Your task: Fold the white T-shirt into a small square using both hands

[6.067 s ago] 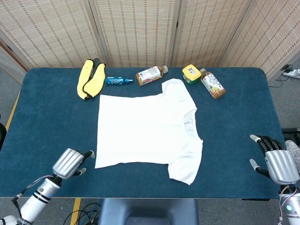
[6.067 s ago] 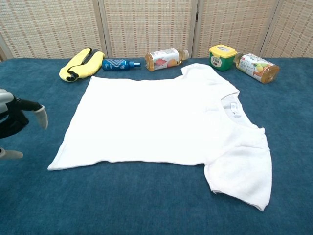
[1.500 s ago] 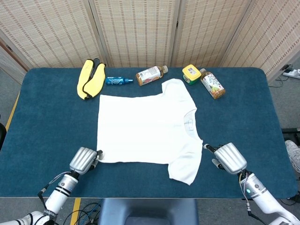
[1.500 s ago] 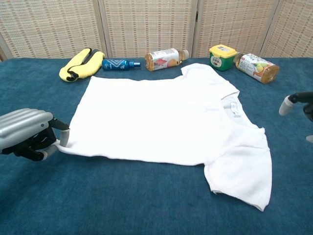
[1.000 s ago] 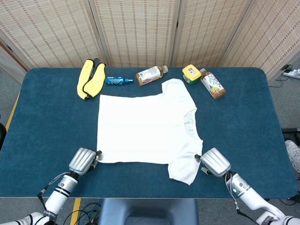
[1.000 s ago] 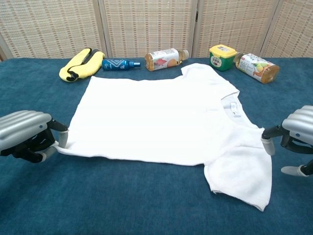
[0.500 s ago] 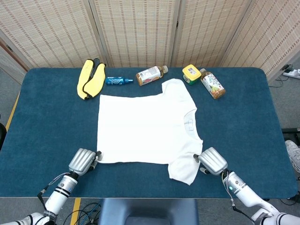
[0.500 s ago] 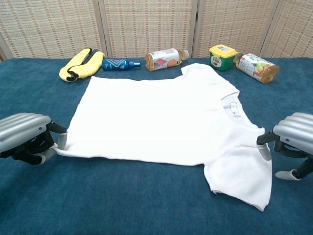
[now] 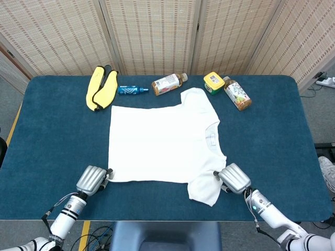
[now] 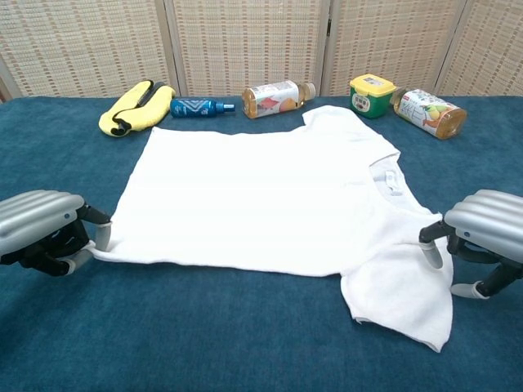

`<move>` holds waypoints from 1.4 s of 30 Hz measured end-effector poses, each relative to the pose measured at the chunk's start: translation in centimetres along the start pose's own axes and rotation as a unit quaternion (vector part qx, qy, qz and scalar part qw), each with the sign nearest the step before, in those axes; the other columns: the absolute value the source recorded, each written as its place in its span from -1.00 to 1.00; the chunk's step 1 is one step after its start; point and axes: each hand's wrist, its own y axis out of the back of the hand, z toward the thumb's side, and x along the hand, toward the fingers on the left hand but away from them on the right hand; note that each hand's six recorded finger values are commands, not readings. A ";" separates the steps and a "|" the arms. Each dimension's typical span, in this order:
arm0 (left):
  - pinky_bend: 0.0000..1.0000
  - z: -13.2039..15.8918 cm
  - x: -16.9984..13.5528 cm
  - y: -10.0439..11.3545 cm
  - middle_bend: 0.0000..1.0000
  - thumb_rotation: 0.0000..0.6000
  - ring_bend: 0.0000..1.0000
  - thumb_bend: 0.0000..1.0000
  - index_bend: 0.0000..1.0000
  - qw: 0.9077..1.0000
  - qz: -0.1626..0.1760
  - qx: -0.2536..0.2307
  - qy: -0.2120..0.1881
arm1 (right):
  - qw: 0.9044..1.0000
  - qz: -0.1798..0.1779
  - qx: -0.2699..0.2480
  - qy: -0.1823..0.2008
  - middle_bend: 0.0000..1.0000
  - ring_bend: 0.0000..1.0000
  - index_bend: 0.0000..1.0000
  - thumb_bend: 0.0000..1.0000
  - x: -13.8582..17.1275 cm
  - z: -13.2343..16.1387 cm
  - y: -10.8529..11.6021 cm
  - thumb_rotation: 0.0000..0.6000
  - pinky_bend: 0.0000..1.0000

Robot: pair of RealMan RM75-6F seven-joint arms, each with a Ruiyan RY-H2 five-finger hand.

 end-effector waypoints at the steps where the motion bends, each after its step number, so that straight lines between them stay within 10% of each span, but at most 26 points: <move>1: 0.94 0.0 0.0 0.0 0.87 1.00 0.72 0.15 0.13 1.000 0.000 0.000 0.000 | 1.000 -0.001 0.000 0.000 0.92 1.00 0.06 -0.52 -0.1 0.0 0.0 1.00 1.00; 22: 0.94 -0.4 -0.2 0.4 0.87 1.00 0.72 0.15 0.12 1.000 0.003 -0.011 0.003 | 1.000 -0.005 -0.003 0.005 0.92 1.00 0.15 0.02 -0.8 0.5 0.1 1.00 1.00; 42: 0.94 -2.2 -3.9 3.0 0.87 1.00 0.72 0.15 0.14 0.997 0.031 -0.077 -0.001 | 0.997 -0.065 -0.026 0.016 0.94 1.00 0.25 0.09 4.2 1.5 4.3 1.00 1.00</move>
